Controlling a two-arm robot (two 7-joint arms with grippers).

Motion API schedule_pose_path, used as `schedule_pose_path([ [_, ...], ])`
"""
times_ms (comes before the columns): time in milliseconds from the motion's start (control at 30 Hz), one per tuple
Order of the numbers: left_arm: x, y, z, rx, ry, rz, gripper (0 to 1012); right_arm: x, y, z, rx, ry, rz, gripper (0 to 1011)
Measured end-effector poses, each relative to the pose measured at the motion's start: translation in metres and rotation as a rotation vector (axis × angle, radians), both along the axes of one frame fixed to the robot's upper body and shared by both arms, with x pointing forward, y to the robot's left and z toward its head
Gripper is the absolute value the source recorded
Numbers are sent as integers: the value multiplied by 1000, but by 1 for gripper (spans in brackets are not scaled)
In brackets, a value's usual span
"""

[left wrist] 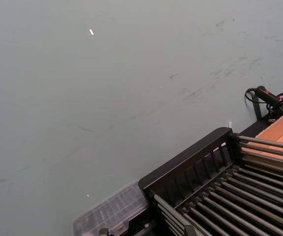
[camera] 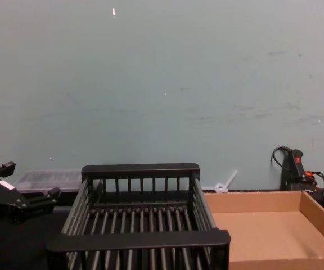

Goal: Pick up the white tape and place it into the black box , Pick up the silver tape and place it into the brown box.

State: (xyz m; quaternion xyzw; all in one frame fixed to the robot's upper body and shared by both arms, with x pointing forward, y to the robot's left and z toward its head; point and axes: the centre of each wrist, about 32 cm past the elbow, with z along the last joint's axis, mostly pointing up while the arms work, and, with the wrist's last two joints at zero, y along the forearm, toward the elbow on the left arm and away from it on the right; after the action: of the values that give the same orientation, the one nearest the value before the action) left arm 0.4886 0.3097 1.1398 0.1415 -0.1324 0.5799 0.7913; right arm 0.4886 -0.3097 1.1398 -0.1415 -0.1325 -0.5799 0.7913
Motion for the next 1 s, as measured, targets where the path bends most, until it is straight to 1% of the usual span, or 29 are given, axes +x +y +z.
schedule_pose_path([
  [1000,0,0,0,0,0,0,1001,0,0,0,0,0,0,1002],
])
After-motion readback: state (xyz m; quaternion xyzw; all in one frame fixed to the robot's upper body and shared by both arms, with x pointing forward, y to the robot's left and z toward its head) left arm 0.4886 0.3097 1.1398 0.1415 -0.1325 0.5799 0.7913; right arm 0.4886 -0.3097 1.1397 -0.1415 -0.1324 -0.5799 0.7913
